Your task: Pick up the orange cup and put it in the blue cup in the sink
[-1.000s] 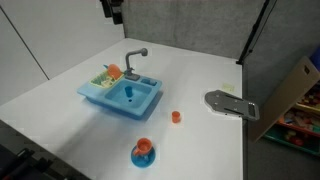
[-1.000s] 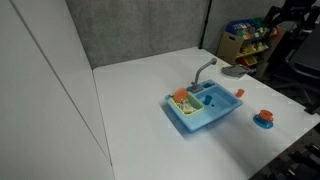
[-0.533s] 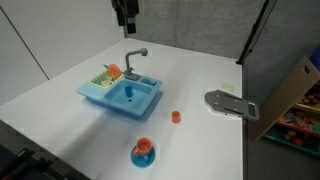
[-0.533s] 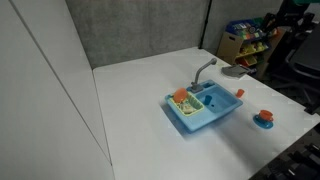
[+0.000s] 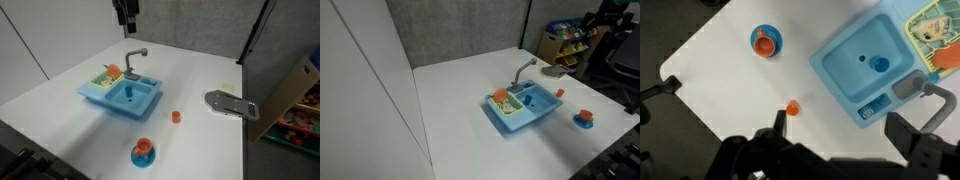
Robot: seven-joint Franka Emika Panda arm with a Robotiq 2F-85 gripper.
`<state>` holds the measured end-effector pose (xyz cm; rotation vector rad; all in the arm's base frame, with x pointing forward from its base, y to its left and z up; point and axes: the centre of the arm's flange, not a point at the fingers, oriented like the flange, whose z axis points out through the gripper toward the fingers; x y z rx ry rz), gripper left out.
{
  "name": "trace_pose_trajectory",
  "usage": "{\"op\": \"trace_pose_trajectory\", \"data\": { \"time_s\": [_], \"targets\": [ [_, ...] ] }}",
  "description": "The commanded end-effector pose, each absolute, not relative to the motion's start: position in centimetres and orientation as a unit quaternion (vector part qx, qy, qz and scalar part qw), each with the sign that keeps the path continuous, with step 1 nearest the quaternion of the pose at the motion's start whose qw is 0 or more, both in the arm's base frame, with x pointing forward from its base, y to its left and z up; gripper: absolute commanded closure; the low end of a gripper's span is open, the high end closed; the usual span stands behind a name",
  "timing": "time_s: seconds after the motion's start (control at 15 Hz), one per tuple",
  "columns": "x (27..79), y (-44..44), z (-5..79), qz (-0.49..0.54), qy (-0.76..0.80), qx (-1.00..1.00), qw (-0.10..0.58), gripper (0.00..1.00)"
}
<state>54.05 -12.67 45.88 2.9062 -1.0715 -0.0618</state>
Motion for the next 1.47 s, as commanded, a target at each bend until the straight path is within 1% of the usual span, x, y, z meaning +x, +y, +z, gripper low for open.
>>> {"op": "trace_pose_trajectory", "data": {
  "time_s": [0.0, 0.27, 0.47, 0.73, 1.0, 1.4],
  "targets": [
    [56.2, -14.5, 46.5, -0.018, -0.347, 0.938, -0.006, 0.0],
    [58.3, -16.5, 46.1, -0.015, -0.353, 0.935, -0.017, 0.0],
    [59.6, -17.9, 44.4, -0.011, -0.346, 0.938, -0.001, 0.0],
    [61.4, -19.8, 40.8, 0.007, -0.317, 0.948, 0.013, 0.0],
    [62.8, -21.8, 37.2, 0.017, -0.282, 0.959, 0.012, 0.0],
    [63.9, -24.1, 33.2, -0.001, -0.279, 0.96, 0.023, 0.0]
  ]
}}
